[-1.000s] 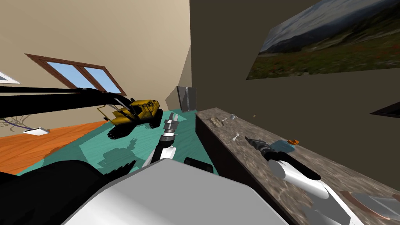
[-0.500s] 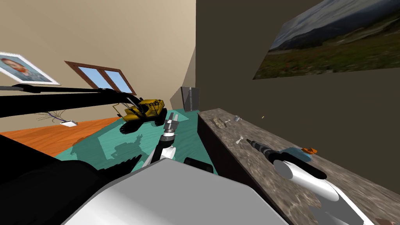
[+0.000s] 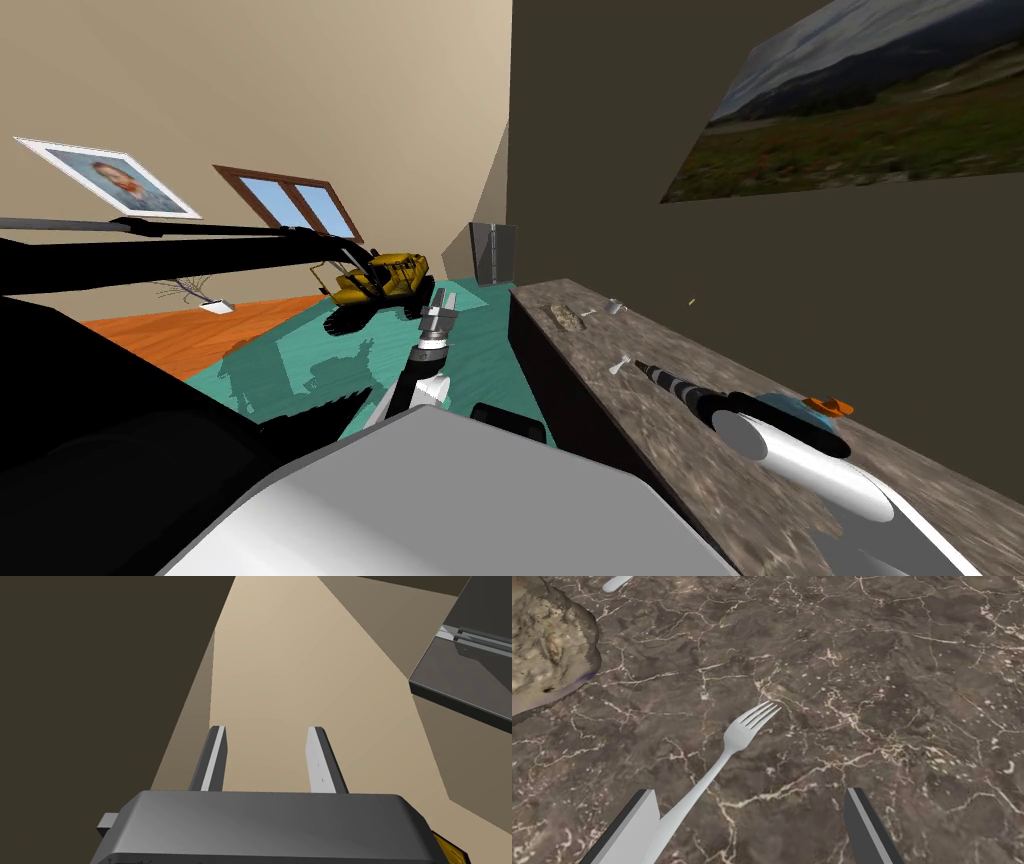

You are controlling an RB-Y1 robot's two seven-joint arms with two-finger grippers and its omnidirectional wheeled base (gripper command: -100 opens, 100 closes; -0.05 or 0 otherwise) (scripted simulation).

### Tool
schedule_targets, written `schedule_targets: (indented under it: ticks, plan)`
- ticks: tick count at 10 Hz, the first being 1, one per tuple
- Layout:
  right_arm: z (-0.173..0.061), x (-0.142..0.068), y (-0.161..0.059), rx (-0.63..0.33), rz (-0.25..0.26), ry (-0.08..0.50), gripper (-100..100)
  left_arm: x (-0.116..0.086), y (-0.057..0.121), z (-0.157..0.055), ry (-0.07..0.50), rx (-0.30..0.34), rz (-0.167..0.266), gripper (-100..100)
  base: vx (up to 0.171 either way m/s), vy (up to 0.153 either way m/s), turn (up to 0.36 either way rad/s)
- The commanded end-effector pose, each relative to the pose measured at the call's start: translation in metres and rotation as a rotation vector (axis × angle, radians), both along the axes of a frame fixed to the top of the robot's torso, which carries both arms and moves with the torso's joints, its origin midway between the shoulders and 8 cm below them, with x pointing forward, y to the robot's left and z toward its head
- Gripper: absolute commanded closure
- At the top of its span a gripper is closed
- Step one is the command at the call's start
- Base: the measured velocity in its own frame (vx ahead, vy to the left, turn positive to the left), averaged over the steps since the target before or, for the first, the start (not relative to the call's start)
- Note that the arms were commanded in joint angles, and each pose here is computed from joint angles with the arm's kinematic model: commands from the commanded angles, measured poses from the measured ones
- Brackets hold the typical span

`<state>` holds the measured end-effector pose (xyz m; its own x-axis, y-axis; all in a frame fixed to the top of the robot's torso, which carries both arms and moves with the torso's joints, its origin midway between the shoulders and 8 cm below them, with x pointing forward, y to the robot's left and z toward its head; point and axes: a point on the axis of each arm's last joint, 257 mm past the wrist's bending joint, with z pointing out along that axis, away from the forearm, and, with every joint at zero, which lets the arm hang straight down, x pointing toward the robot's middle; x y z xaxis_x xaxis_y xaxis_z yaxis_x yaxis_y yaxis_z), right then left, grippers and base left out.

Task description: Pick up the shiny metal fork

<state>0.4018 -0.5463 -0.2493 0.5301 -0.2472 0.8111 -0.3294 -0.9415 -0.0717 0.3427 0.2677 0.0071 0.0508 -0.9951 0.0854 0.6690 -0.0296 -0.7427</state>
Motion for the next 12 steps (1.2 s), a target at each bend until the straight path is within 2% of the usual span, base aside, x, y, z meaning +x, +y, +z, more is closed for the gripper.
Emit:
schedule_targets:
  ticks: [1, 2, 5, 6, 7, 8, 11, 12]
  plan:
    - [-0.007, -0.007, -0.002, 0.058, -0.034, 0.034, -100, 0.0, 0.0, 0.0, 0.0, 0.0, 0.0, 0, 0.008, -0.022, 0.142]
    - [-0.008, -0.008, -0.001, 0.068, -0.04, 0.035, -100, 0.0, 0.0, 0.0, 0.0, 0.0, 0.0, 0, 0.003, -0.01, 0.013]
    - [-0.022, -0.026, -0.014, 0.202, -0.127, 0.109, -100, 0.0, 0.0, 0.0, 0.0, 0.0, 0.0, 0, 0.011, -0.016, 0.167]
    - [-0.027, -0.031, -0.012, 0.233, -0.148, 0.131, -100, 0.0, 0.0, 0.0, 0.0, 0.0, 0.0, 0, 0.017, -0.023, 0.116]
    - [-0.027, -0.032, -0.012, 0.241, -0.156, 0.131, -100, 0.0, 0.0, 0.0, 0.0, 0.0, 0.0, 0, 0.006, -0.015, -0.008]
    - [-0.032, -0.041, -0.017, 0.298, -0.195, 0.165, -100, 0.0, 0.0, 0.0, 0.0, 0.0, 0.0, 0, 0.009, -0.011, 0.204]
    - [-0.041, -0.057, -0.018, 0.392, -0.268, 0.224, -100, 0.0, 0.0, 0.0, 0.0, 0.0, 0.0, 0, 0.018, -0.026, 0.129]
    - [-0.041, -0.057, -0.018, 0.397, -0.273, 0.223, -100, 0.0, 0.0, 0.0, 0.0, 0.0, 0.0, 0, 0.009, -0.014, -0.011]
